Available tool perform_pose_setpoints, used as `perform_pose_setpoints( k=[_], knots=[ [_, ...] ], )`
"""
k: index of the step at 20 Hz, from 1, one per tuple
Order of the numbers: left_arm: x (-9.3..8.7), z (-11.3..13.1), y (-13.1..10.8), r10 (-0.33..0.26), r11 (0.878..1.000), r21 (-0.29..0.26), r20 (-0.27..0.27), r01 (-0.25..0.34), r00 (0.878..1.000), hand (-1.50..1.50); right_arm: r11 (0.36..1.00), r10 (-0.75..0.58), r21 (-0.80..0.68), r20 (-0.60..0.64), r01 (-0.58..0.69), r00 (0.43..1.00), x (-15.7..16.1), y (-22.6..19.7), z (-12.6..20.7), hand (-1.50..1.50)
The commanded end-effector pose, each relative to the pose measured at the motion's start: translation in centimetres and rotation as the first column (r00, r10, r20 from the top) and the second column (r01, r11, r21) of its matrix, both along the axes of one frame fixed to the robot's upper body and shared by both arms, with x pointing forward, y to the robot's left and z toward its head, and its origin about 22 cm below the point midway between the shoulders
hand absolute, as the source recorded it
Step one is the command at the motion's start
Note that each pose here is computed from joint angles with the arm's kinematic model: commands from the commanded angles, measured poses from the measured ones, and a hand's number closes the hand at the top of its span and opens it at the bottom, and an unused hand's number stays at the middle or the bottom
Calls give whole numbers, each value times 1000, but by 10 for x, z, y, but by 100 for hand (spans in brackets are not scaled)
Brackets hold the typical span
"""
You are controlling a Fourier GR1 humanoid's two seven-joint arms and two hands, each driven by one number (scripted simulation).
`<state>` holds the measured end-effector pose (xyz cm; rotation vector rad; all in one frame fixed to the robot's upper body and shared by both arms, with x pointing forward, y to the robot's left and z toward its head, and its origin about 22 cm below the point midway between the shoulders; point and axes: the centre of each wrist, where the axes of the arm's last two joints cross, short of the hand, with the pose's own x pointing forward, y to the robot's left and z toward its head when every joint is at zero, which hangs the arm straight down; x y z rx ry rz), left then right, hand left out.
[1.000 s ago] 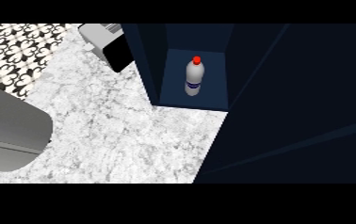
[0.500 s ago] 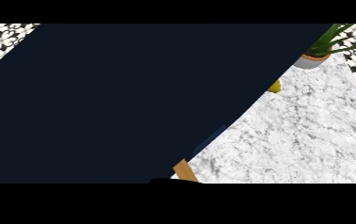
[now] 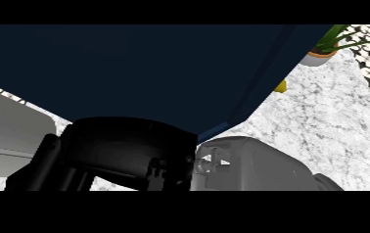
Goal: Pick up the bottled water, place it into the cabinet and close the cabinet
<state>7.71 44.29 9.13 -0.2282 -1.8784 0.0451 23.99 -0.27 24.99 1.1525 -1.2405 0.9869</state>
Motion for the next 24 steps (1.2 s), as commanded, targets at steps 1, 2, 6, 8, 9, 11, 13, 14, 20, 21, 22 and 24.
perform_pose_setpoints(
  k=[1, 2, 6, 8, 9, 11, 13, 14, 20, 21, 22, 24],
  knots=[
    [-12, 1, 8, 28, 1000, -10, -5, -28, 1000, -150, 1000, -9, -12, -117, 7, 993, 27, 2, 1, 150],
    [-25, 4, 14, 18, 1000, -3, -4, -18, 1000, -150, 999, -32, -20, -127, 30, 991, 38, 0, -8, 150],
    [-23, 7, 21, 22, 1000, -14, 12, -21, 1000, -150, 997, -72, -24, -186, 69, 980, 67, -11, -24, 150],
    [-30, -1, 11, 23, 1000, -12, 6, -23, 1000, -150, 995, -98, -20, -197, 96, 975, 83, -25, -52, 150],
    [-28, 2, 7, 48, 999, -9, 31, -48, 998, -150, 994, -105, -13, -203, 105, 974, 82, -32, -57, 150],
    [-39, 1, 16, 48, 999, -14, 10, -48, 999, -150, 990, -141, -11, -199, 142, 970, 103, -46, -58, 150],
    [-38, 1, 28, 53, 998, -16, 6, -53, 999, -150, 985, -172, -18, -213, 172, 962, 113, -55, -79, 150],
    [-26, 3, 8, 56, 998, -8, 11, -56, 998, -150, 981, -192, -17, -205, 193, 960, 120, -49, -67, 150],
    [-35, 0, 18, 35, 999, -18, -1, -35, 999, -150, 955, -291, 31, -112, 296, 950, 141, -53, -66, 150],
    [-37, -1, 12, 33, 999, -10, 0, -33, 999, -150, 951, -293, 79, -86, 299, 952, 141, -54, -58, 150],
    [-40, -3, 15, 39, 999, -8, -4, -39, 999, -150, 948, -310, 57, -65, 314, 948, 148, -57, -69, 150],
    [-34, 11, 11, 39, 999, -8, 5, -39, 999, -150, 934, -345, 80, -46, 348, 937, 146, -62, -55, 150]
  ],
)
